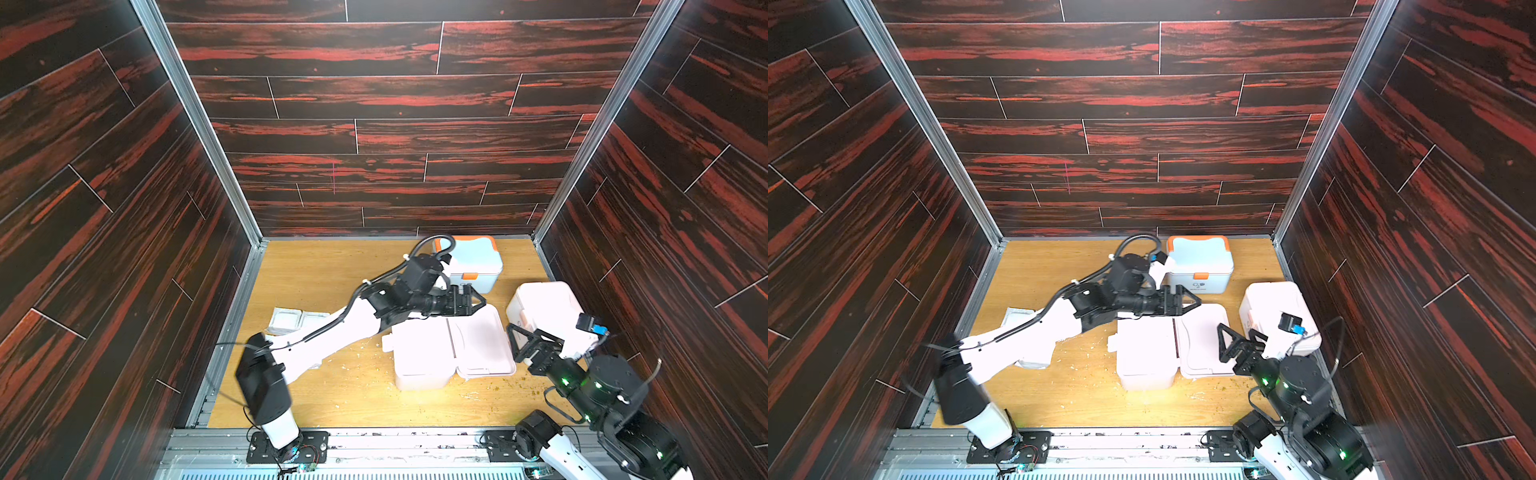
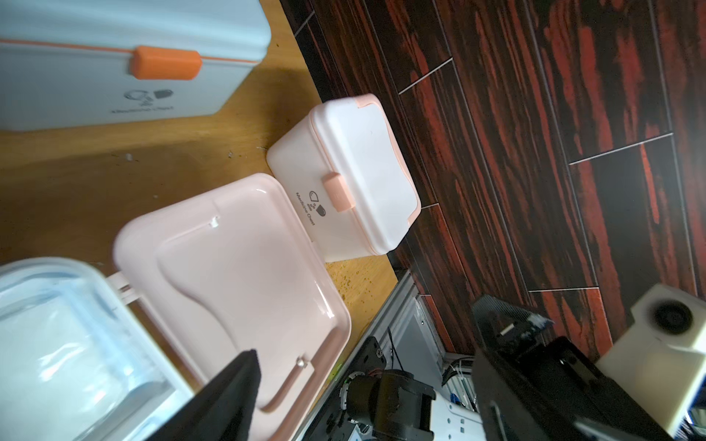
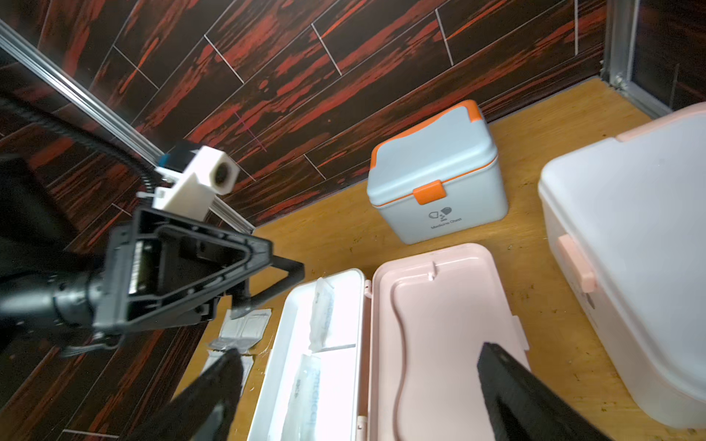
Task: Open first aid kits and take out gauze
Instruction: Open the lid of the first aid kit, then pick up the gauze from the first aid kit.
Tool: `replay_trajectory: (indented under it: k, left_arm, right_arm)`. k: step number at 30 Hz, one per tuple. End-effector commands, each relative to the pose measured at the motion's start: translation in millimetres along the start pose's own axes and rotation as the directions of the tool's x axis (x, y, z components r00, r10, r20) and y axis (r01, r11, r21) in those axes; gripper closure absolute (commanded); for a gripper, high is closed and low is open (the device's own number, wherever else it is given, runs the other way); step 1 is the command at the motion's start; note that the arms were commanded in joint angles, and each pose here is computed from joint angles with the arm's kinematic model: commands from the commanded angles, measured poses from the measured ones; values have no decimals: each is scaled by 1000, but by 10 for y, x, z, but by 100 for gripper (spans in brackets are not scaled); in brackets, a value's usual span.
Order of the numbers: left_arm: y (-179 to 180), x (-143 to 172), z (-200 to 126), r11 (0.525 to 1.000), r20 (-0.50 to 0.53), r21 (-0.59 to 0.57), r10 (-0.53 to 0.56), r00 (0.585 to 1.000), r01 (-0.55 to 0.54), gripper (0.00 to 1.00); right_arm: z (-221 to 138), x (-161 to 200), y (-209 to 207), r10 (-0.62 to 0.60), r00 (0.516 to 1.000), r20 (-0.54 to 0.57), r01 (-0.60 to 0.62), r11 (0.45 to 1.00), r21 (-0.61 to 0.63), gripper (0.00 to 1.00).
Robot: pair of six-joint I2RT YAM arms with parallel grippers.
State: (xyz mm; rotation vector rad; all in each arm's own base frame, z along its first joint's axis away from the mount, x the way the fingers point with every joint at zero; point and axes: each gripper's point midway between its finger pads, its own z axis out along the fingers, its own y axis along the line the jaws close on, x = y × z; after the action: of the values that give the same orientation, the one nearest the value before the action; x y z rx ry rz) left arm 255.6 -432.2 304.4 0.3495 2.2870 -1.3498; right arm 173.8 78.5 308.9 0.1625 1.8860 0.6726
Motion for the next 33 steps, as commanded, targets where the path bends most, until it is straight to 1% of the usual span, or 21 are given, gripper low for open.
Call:
replay_trajectory:
  k: [1,8,11,14,16,20,22,24,26,28,29,31,33]
  left_arm:
    - [191,-56,-282,994,97,-100,51,994,-41,6]
    - [531,19,-695,969,168,-245,68,983,-25,1]
    - [695,99,-775,960,190,-281,45,981,11,0]
    - [849,152,-805,949,220,-310,8,976,62,0]
    - [956,181,-789,935,229,-341,-17,973,96,0]
    - [1132,207,-741,901,244,-401,-73,967,169,0]
    - [1206,206,-712,878,252,-433,-97,963,202,0]
    - [1289,224,-680,848,253,-474,-127,959,237,0]
    - [1344,238,-626,818,241,-518,-140,960,249,1]
    - [1403,243,-582,786,239,-563,-140,961,254,6]
    - [1465,276,-591,758,228,-600,-143,963,254,9]
    - [1510,286,-551,735,218,-630,-142,965,251,14]
    - [1541,273,-519,722,214,-648,-132,968,242,18]
  right_arm:
    - [132,34,233,-39,997,-67,33,996,-82,1]
    - [514,318,303,-68,965,-254,54,997,-62,1]
    - [700,462,231,-65,947,-314,63,998,-14,1]
    - [877,582,119,-46,937,-347,67,997,49,1]
    - [996,678,76,-45,931,-361,71,996,60,1]
    - [1111,862,184,-92,907,-411,84,996,-37,2]
    - [1128,949,254,-128,888,-441,96,991,-95,6]
    - [1134,993,292,-143,879,-455,96,987,-126,10]
    - [1124,1046,342,-157,871,-466,88,982,-167,14]
    - [1112,1075,377,-166,867,-469,82,977,-195,15]
    - [1104,1099,392,-171,863,-475,79,975,-208,16]
    - [1101,1139,395,-178,852,-492,80,974,-213,16]
    - [1115,1162,351,-178,846,-502,93,978,-189,15]
